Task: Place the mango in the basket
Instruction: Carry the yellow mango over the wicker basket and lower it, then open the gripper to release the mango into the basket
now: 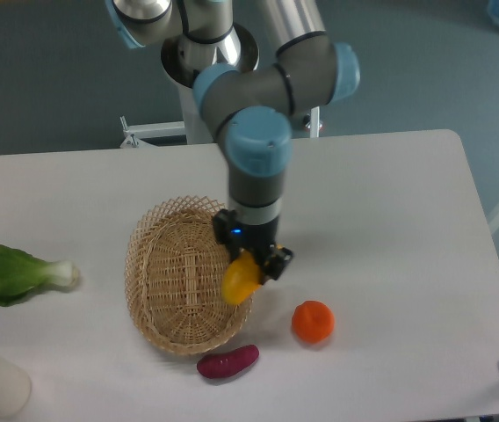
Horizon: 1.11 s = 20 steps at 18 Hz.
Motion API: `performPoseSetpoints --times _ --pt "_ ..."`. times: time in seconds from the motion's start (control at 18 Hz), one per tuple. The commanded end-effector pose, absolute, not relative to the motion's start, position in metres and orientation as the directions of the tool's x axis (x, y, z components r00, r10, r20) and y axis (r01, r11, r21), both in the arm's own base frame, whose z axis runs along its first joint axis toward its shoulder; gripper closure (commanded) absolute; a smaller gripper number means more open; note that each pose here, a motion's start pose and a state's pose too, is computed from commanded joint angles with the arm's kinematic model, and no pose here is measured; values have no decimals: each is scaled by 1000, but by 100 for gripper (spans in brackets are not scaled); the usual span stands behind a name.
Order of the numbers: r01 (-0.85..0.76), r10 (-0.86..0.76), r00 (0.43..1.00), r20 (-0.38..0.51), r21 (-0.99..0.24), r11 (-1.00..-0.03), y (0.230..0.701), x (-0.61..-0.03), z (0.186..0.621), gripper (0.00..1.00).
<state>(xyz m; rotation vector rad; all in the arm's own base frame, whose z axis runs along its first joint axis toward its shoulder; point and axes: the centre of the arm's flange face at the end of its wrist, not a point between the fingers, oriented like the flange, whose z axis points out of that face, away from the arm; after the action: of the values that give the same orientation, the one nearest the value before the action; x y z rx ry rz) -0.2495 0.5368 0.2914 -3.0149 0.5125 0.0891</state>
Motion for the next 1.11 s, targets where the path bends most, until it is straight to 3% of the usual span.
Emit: performPoseSetpoints --times 0.22,0.39,0.5,0.61,0.94,1.11 --pt "-380 -378 924 -53 -25 -925 535 -214 269 55" --pt "-397 -396 917 -51 -20 -918 539 -204 266 41" --pt "-397 -396 917 -48 -18 -918 538 -204 264 28" --pt "-397 -396 917 -47 -15 -918 537 -203 264 0" --pt "-367 -365 929 -58 -26 -930 539 -209 269 0" --pt "-305 -300 950 -89 -49 -951 526 -259 288 0"
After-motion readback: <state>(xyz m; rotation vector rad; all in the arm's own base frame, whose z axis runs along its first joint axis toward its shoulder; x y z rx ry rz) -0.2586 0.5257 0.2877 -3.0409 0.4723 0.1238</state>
